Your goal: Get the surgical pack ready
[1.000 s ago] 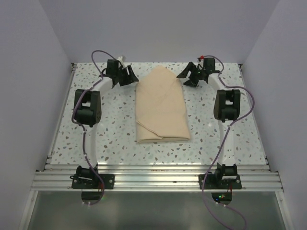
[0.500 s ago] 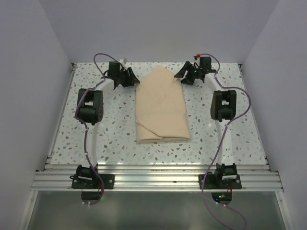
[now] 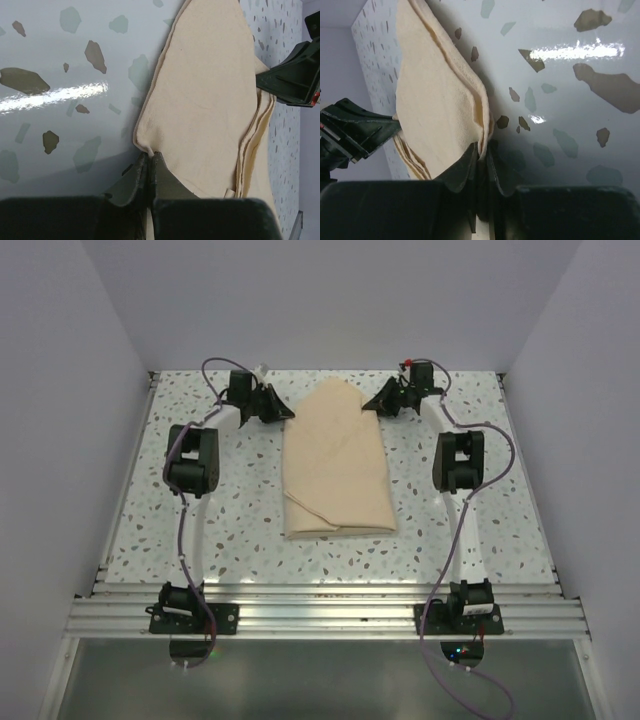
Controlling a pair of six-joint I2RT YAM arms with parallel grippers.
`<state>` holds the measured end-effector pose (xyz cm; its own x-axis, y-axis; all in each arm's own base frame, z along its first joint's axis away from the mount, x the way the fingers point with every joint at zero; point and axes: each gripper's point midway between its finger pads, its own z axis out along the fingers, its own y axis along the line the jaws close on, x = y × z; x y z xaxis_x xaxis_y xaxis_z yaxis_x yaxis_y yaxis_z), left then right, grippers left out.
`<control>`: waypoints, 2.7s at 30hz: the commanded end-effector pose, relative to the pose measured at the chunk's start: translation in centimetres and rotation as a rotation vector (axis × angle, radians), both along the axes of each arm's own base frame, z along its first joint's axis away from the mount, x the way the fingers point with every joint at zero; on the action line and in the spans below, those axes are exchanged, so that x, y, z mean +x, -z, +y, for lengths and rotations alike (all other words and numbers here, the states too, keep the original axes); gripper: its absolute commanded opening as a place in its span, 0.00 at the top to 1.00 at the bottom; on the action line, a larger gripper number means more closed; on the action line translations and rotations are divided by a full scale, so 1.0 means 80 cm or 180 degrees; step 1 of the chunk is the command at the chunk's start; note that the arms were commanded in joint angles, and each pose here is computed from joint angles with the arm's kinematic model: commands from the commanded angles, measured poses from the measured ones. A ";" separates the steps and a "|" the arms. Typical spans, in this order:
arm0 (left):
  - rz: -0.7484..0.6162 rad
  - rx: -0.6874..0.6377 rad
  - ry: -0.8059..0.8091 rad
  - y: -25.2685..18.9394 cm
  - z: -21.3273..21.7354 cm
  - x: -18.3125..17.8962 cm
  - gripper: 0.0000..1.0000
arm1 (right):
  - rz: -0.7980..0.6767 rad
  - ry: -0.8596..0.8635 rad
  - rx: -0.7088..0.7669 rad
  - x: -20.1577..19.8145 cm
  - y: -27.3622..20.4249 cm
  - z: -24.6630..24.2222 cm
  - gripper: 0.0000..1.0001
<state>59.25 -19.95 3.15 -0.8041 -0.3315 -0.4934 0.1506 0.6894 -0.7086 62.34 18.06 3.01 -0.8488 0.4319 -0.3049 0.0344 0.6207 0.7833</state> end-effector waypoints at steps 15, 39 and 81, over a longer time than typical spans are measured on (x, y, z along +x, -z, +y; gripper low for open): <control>-0.0435 -0.0005 0.0451 -0.160 -0.004 -0.098 1.00 | 0.0226 -0.0315 0.0222 -0.108 -0.164 0.014 0.96; -0.0141 0.0244 0.0590 -0.178 -0.020 -0.312 1.00 | 0.0552 -0.0640 -0.0355 -0.342 -0.194 -0.025 0.95; -0.0437 0.0333 0.0816 -0.159 -0.016 -0.356 0.44 | 0.0334 -0.0874 -0.0448 -0.347 -0.135 0.006 0.28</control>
<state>27.57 -20.53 14.24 -0.8391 -0.0742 -0.5390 0.3475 0.6892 -0.6358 30.96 16.89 13.73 -0.9716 0.1618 -0.1729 -0.0036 0.7197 0.6942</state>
